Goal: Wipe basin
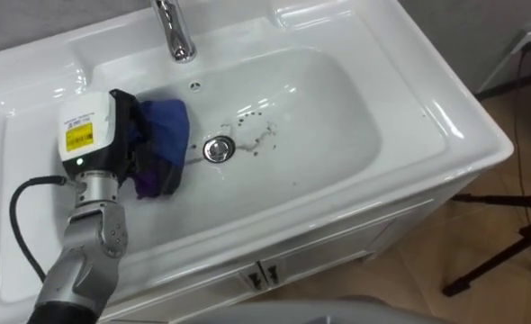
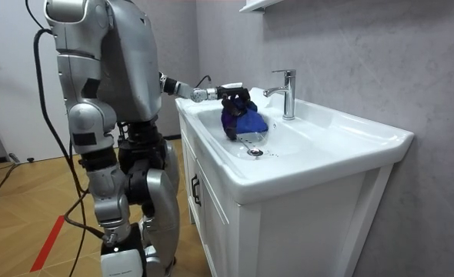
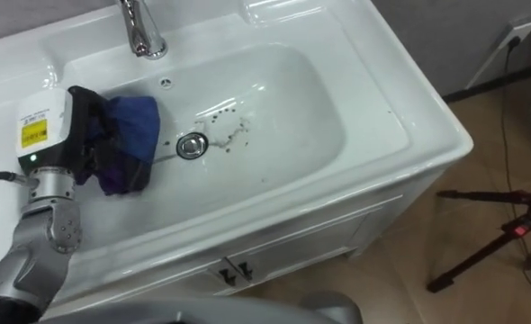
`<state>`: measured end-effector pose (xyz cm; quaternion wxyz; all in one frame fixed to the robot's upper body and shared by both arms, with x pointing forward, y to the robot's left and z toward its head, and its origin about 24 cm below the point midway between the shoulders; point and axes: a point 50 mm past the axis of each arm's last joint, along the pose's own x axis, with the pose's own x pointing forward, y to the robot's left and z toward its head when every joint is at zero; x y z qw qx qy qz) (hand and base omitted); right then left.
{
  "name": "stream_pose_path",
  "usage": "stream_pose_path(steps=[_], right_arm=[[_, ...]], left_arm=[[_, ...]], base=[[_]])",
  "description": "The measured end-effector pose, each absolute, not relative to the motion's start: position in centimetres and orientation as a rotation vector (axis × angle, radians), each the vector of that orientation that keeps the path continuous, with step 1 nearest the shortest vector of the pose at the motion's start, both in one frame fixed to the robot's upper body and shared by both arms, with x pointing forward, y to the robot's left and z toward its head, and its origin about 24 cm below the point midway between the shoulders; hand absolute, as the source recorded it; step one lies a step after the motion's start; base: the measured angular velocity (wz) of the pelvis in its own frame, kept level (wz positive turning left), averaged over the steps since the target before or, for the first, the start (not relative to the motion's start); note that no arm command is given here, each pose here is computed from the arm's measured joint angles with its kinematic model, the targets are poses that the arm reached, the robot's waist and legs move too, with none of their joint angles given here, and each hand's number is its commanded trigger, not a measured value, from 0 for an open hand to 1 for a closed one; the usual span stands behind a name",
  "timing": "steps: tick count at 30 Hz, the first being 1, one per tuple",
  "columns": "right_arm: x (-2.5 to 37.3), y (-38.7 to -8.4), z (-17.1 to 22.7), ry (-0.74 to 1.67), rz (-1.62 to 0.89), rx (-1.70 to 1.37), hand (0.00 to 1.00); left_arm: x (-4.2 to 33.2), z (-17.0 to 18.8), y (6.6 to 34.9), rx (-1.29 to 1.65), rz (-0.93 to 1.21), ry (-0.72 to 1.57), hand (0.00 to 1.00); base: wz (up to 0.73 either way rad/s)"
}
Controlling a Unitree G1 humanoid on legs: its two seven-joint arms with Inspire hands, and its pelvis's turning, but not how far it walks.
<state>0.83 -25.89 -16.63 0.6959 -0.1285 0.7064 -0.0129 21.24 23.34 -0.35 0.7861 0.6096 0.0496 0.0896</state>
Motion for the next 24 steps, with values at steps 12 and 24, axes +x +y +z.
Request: stream_pose_path(steps=[12, 24], right_arm=[[0.3, -26.0, -16.6, 1.610, -0.029, -0.295, 0.00], [0.4, -26.4, -16.5, 1.613, -0.061, -0.289, 0.00]], left_arm=[[22.8, 0.5, 24.1, 1.419, 0.143, 0.175, 1.00], [22.2, -1.2, 25.1, 1.432, 0.085, 0.366, 1.00]], base=[[0.01], [-0.03]])
